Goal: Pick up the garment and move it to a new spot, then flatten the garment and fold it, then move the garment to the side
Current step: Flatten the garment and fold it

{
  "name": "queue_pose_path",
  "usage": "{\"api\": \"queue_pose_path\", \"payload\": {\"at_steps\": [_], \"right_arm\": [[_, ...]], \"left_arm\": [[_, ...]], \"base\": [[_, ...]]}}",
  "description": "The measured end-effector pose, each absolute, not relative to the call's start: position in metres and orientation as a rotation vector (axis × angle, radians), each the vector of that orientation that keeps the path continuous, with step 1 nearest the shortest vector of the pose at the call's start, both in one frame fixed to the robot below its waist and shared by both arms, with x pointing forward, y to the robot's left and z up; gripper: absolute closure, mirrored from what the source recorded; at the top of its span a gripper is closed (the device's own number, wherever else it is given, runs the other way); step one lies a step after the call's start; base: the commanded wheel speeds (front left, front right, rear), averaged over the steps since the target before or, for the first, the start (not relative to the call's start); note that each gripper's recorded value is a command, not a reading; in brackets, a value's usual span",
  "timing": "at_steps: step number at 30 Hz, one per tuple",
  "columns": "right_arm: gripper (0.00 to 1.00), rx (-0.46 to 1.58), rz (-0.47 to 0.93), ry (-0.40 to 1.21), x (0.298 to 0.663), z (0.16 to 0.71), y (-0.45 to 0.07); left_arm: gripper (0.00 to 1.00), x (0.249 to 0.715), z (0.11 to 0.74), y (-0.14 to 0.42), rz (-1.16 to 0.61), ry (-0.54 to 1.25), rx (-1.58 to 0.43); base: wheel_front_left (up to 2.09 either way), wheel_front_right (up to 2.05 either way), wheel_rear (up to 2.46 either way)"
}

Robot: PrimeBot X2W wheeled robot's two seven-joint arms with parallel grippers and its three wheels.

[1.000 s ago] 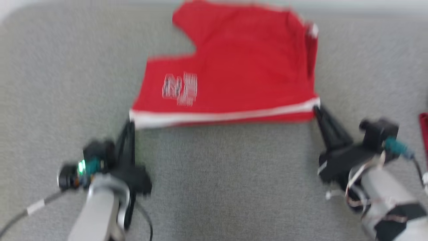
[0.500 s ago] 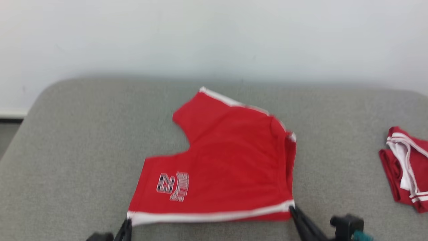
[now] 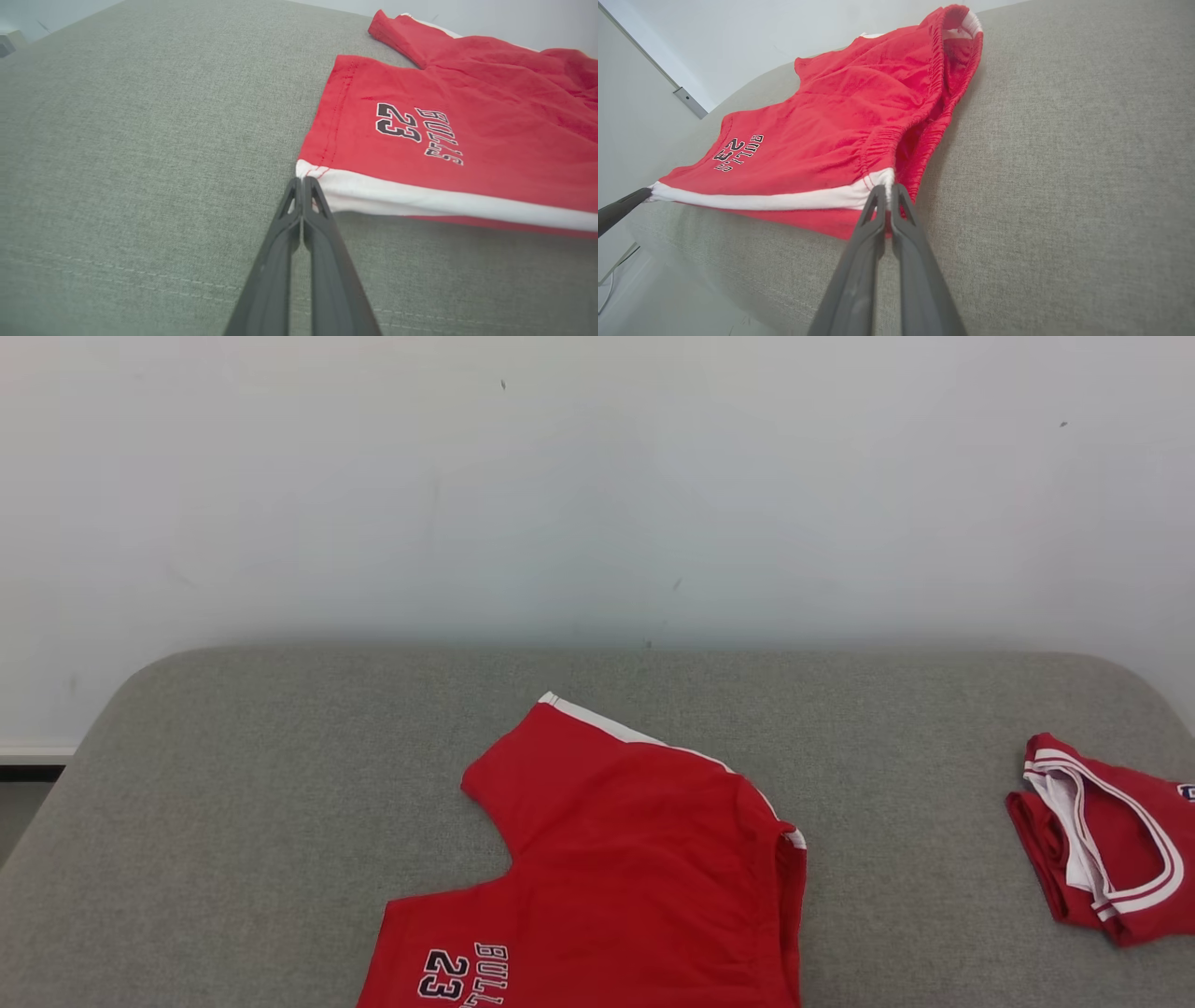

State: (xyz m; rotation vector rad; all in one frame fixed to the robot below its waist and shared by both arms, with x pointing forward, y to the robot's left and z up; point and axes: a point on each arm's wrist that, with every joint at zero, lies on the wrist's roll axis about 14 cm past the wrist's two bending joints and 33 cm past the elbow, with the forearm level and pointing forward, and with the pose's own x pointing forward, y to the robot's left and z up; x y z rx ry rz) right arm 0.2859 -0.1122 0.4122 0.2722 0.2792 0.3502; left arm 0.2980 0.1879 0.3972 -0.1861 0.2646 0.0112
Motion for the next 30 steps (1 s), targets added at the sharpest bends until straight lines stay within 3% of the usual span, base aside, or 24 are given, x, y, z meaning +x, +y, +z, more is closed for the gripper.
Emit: {"api": "queue_pose_path", "payload": {"at_steps": [10,30], "right_arm": [[1.0,0.298,0.334,0.258,0.286,0.418,-0.114],[1.0,0.444,0.179,0.039,0.389,0.478,-0.15]], "left_arm": [[1.0,0.301,0.398,0.185,-0.003,0.265,-0.172],[1.0,0.478,0.508,0.131,-0.226,-0.041,-0.006]], "base": [[0.0,0.0,0.0],[0.0,0.0,0.0]]}}
